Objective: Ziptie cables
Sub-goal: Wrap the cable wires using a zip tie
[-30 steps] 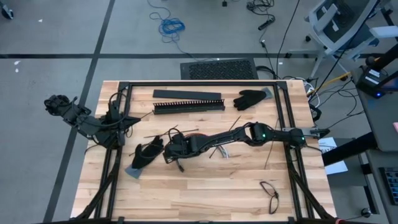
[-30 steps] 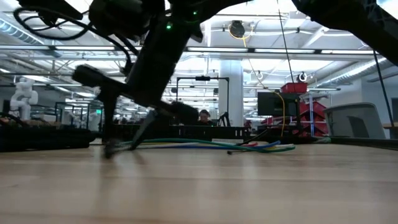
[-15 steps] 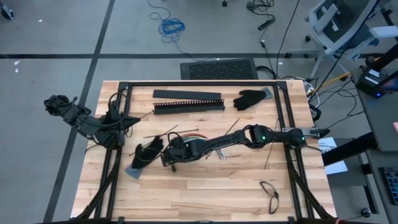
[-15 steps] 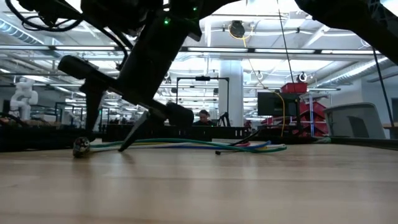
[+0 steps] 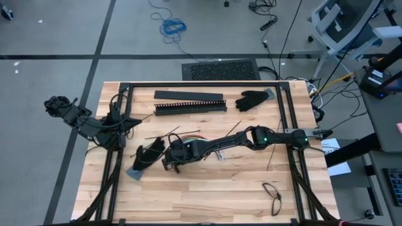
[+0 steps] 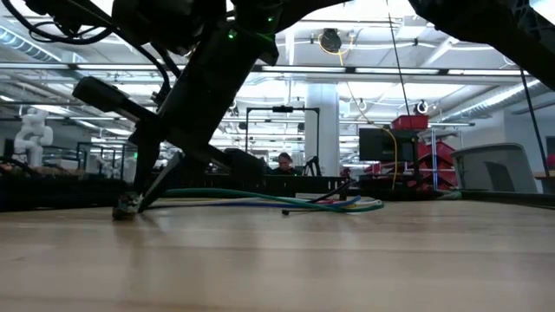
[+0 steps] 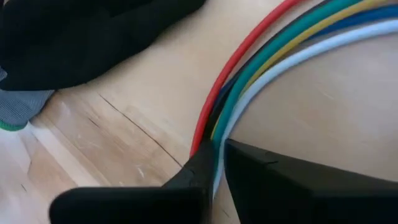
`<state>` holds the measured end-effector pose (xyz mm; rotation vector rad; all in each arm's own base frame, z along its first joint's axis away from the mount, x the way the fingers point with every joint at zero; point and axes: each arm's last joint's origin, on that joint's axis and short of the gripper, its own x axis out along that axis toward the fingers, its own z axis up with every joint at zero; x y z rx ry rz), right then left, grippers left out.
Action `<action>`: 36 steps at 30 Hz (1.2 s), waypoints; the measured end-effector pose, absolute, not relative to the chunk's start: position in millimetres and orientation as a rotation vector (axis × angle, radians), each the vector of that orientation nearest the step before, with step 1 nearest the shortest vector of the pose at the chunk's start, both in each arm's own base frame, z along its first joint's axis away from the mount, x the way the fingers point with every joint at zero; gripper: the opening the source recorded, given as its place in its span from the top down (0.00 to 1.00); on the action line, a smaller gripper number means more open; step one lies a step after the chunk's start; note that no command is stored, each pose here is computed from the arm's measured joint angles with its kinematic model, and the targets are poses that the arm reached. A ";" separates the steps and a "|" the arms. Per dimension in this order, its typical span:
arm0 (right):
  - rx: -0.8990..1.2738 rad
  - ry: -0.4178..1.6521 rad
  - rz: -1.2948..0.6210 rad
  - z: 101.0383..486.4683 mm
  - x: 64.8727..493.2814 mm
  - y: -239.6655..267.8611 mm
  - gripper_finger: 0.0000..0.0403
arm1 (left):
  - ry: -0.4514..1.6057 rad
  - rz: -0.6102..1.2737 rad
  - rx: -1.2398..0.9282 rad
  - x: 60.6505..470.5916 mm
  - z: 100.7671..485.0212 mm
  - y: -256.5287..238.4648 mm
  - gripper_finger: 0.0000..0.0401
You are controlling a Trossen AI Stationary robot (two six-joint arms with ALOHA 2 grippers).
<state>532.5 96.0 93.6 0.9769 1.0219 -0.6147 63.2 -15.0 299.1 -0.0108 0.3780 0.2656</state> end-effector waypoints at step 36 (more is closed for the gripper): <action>0.671 1.487 -0.595 119.5 493.6 39.8 1.00 | 0.392 0.230 0.005 63.3 298.7 -15.8 1.00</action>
